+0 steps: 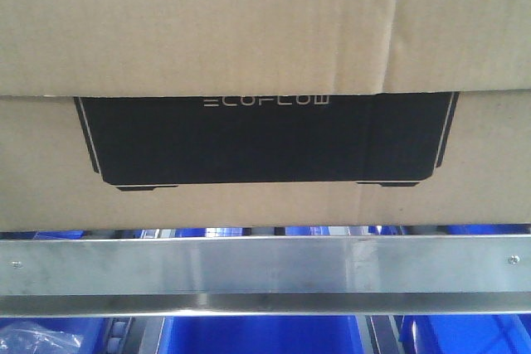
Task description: Grab box from left shelf to table start
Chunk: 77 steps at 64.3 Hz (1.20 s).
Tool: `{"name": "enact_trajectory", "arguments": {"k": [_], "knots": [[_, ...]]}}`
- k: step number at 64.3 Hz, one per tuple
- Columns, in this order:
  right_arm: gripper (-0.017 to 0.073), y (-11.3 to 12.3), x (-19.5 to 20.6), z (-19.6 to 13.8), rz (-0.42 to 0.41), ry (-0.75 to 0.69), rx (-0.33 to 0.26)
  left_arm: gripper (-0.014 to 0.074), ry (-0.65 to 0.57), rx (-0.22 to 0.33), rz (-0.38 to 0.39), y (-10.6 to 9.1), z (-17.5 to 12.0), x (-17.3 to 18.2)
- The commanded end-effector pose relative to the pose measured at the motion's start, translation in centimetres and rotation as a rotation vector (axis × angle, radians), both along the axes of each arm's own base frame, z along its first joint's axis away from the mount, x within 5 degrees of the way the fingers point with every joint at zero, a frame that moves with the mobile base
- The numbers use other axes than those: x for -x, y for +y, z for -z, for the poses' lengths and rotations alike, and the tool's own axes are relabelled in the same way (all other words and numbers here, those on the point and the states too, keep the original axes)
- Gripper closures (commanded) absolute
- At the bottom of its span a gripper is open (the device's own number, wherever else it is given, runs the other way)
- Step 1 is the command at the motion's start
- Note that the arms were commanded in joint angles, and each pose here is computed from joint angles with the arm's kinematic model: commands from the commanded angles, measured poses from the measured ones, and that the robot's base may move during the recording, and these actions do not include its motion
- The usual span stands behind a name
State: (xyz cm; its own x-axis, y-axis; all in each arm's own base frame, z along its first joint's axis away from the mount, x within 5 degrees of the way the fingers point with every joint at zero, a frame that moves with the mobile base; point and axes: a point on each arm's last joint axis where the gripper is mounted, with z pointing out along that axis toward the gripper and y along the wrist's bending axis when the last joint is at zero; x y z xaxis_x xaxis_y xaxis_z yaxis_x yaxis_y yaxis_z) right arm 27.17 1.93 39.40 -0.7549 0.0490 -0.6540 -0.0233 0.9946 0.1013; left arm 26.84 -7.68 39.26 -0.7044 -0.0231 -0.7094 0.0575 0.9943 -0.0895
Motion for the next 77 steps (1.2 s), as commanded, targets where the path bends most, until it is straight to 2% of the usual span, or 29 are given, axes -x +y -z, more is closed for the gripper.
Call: {"name": "enact_trajectory", "arguments": {"k": [1, 15, 29, 37, 46, 61, 77], "knots": [[0.0501, -0.2, 0.3, -2.2, -0.001, -0.124, 0.011, 0.0696, -0.100, 0.004, 0.006, 0.2, -2.0, 0.5], [0.0503, -0.2, 0.3, -2.2, -0.001, -0.128, 0.006, 0.0696, -0.101, 0.004, 0.006, 0.2, -2.0, 0.4], [0.0503, 0.1, 0.3, -2.3, -0.002, -0.133, -0.028, 0.0696, -0.124, 0.014, 0.008, 0.1, -2.1, 0.3], [0.0503, 0.1, 0.4, -2.5, 0.037, -0.143, -0.069, 0.0696, -0.135, 0.059, -0.029, 0.2, -2.3, 0.3], [0.0503, 0.0, 1.2, -3.3, 0.044, -0.184, -0.079, 0.0696, -0.144, 0.042, -0.049, 0.6, -2.7, 0.7], [0.0503, -0.1, 3.9, -4.8, 0.043, -0.269, -0.085, 0.0696, -0.229, 0.041, -0.072, 1.8, -4.5, 3.3], [0.0503, -0.3, 7.8, -4.4, 0.042, -0.332, -0.091, 0.0696, -0.291, 0.060, -0.062, 2.8, -4.5, 6.5]]}}
